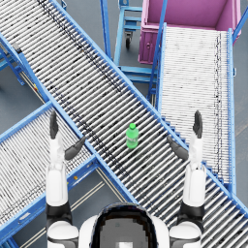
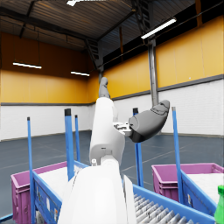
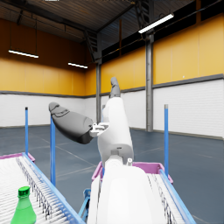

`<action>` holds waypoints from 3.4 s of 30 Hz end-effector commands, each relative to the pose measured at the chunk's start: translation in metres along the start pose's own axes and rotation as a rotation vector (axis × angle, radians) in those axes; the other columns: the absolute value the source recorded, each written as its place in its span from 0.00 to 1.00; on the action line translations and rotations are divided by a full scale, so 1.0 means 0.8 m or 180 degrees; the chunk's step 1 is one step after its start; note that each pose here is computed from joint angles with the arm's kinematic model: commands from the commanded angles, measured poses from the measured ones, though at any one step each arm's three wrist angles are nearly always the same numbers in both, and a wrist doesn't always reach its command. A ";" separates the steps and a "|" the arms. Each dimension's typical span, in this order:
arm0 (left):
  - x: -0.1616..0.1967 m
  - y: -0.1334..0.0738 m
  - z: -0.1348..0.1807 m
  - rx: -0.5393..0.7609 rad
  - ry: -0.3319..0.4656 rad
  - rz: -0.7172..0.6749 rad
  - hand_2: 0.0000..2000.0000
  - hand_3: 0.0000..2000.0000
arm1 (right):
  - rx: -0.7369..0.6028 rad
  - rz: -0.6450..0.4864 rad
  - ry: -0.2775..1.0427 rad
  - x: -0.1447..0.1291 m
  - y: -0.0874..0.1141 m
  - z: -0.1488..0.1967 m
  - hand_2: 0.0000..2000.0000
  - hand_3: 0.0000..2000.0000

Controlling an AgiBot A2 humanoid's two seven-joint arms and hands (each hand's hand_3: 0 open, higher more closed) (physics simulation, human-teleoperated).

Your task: Pick up the oil and place it on the left assembly line, put the cola on the right, and keep Sprite still

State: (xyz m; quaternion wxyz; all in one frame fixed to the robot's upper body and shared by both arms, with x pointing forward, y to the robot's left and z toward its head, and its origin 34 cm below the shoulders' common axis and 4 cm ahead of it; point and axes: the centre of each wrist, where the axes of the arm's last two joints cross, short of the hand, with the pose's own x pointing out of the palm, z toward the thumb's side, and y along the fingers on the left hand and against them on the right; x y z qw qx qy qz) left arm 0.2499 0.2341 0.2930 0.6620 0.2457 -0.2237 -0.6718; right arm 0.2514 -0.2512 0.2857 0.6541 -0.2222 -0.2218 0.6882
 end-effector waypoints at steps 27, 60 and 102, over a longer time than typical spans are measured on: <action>0.044 -0.045 -0.065 -0.1213 -0.0912 -0.0409 0.00 0.00 | 0.1010 0.0966 -0.0834 0.064 0.036 -0.061 0.00 0.00; 0.044 -0.045 -0.065 -0.1214 -0.0913 -0.0410 0.00 0.00 | 0.1011 0.0967 -0.0835 0.064 0.037 -0.061 0.00 0.00; 0.044 -0.045 -0.065 -0.1214 -0.0913 -0.0410 0.00 0.00 | 0.1011 0.0967 -0.0835 0.064 0.037 -0.061 0.00 0.00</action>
